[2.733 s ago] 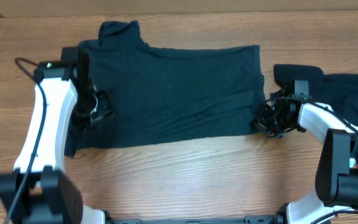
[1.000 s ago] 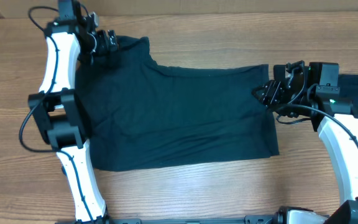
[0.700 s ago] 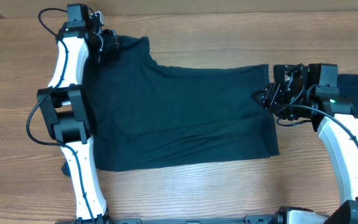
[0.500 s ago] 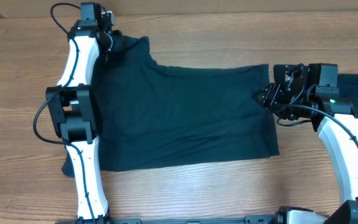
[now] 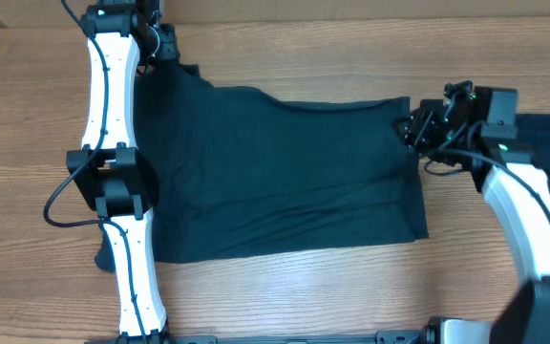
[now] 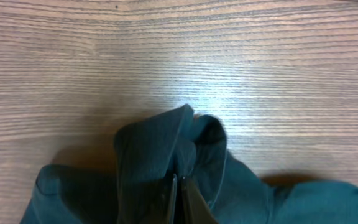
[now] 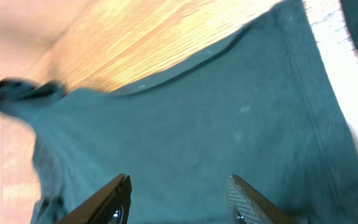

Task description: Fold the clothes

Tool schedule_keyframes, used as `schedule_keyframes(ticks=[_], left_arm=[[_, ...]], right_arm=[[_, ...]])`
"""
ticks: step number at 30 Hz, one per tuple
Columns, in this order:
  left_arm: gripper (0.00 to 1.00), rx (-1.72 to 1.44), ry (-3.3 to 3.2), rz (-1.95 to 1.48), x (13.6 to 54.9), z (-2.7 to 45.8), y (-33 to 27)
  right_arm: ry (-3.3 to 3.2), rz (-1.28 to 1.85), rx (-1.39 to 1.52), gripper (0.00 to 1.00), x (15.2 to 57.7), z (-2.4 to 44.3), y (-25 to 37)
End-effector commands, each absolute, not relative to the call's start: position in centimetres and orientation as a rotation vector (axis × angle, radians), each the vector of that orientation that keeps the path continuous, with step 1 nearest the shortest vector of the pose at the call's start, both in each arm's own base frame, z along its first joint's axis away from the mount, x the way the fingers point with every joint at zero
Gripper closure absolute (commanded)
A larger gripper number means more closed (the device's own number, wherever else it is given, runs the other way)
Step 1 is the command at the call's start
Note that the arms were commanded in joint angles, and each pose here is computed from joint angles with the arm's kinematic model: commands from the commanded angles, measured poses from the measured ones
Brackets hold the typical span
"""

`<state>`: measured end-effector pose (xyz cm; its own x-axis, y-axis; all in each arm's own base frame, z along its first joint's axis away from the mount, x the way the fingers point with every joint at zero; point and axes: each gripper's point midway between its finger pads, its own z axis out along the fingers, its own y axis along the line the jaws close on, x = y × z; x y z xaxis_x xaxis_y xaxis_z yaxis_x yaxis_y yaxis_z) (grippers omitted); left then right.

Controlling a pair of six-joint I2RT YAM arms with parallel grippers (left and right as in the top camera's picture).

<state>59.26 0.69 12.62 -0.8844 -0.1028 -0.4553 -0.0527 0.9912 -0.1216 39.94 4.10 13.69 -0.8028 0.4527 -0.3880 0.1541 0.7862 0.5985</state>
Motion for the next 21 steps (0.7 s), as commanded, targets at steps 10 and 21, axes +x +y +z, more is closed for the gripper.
schedule_keyframes(ticks=[10, 21], left_arm=[[0.96, -0.013, 2.731, -0.150, 56.3, 14.9, -2.1], [0.96, -0.034, 2.793, -0.164, 54.8, 14.4, -2.5]], right_arm=[[2.341, 0.822, 0.783, 0.45, 53.4, 5.3, 1.9], [2.361, 0.515, 0.658, 0.45, 53.5, 3.9, -2.9]])
